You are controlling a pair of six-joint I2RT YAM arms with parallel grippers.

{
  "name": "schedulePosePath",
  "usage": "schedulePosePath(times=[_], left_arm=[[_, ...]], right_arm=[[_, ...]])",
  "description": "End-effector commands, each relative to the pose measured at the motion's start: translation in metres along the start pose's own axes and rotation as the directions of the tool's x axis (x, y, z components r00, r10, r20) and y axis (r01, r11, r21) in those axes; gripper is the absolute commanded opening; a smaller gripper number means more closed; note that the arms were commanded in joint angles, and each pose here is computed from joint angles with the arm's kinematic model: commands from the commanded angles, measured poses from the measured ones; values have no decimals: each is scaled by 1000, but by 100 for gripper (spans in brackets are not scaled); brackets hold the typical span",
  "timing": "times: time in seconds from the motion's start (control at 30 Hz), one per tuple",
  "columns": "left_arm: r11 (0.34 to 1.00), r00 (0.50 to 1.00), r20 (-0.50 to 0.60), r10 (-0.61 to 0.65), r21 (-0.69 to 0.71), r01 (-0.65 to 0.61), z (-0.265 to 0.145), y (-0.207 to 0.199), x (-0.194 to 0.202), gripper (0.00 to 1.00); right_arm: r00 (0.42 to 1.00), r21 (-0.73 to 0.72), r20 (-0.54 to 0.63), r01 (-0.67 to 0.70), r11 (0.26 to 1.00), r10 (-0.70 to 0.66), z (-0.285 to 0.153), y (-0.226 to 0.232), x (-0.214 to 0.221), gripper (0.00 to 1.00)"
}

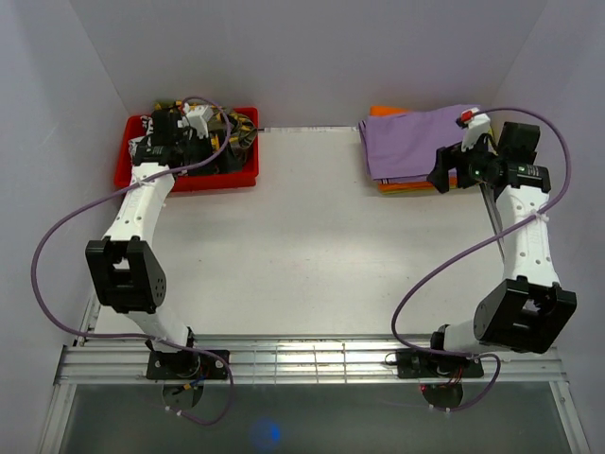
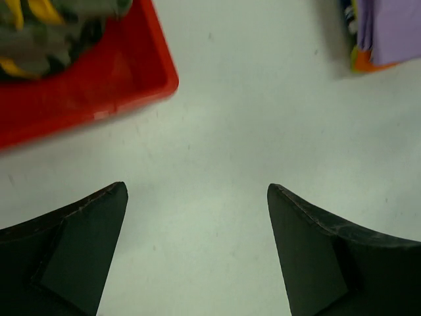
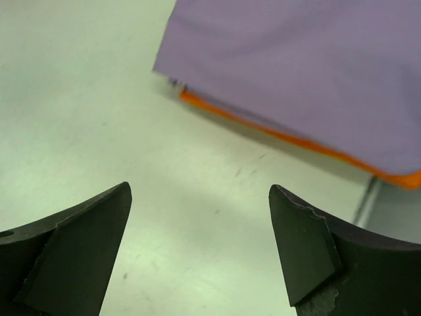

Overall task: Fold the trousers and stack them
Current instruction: Neatly place the folded trousers to the corner

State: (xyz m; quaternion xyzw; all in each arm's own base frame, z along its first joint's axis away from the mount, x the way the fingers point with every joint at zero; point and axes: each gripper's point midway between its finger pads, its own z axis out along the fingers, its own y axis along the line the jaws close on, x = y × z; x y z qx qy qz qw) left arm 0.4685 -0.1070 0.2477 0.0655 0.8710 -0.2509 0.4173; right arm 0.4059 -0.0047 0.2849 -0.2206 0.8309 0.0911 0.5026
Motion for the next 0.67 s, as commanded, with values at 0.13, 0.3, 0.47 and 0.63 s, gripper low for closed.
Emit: schedulePosePath(times=[0.13,0.3,0.47,0.63], left_arm=[[998,980,-197,32,-38,-41,-75,-18,106,98],[997,980,-200,18,-73,-33,-93,-19,127,98],[993,976,-220,-6,-120,-21,-97,-11,145,98],[991,990,-144,0,-134,-19,-107,-16,132,98]], right_arm=[[980,-143,-163,-140,980,117,-29,75,82,90],[977,-105,-190,-117,988,95,-52,95,117,90],[966,-69,-244,-104,992,84,-74,105,137,90],[978,73,-202,-42,996,56,-102,92,119,90]])
